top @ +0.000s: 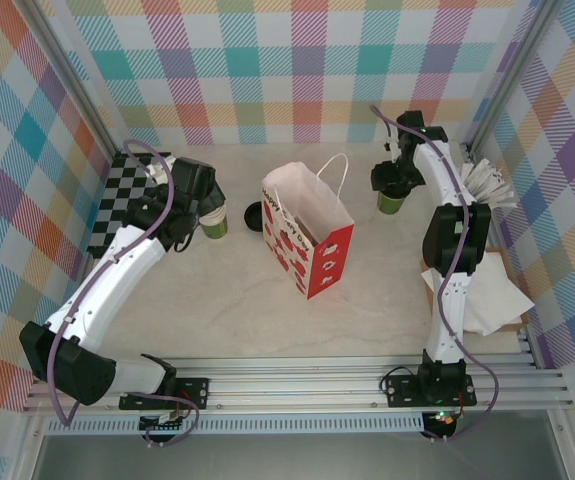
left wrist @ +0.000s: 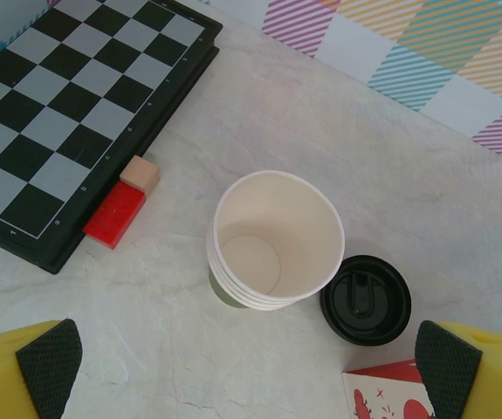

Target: Pack the takeout coffee

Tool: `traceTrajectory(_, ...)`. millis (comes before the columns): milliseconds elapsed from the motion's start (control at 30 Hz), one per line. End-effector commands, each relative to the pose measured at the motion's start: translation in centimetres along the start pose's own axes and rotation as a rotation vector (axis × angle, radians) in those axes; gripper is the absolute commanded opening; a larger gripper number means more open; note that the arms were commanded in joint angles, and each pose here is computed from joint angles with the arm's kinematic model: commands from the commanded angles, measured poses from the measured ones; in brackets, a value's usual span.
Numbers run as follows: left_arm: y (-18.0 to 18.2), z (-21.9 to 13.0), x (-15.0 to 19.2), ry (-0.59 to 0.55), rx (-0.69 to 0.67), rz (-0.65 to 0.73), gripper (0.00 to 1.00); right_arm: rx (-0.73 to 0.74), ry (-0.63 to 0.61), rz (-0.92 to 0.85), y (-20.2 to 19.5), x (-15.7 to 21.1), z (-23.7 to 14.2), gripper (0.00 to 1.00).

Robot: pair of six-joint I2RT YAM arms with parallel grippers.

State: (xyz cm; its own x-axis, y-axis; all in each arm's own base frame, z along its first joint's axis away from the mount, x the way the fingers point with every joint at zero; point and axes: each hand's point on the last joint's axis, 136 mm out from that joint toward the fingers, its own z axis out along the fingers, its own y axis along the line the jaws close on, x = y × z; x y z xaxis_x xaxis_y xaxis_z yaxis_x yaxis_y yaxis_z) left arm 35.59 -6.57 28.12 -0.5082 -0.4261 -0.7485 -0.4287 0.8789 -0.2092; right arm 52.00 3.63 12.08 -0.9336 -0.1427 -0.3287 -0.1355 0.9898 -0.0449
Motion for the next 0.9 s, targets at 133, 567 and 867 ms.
traceTrajectory(133, 1.2, 0.0, -0.1, -0.014, -0.026, -0.008, 1.00, -0.023, 0.004, 0.061, 0.4, 2.4, -3.0, 0.89)
traceTrajectory(567, 0.1, 0.1, 0.1, 0.004, 0.031, 0.011, 1.00, -0.005, 0.037, 0.118, 3.3, 13.7, -7.7, 0.90)
traceTrajectory(867, -0.5, 0.8, 1.1, 0.032, 0.061, 0.008, 1.00, 0.007, 0.049, 0.162, 5.5, 20.7, -8.4, 0.91)
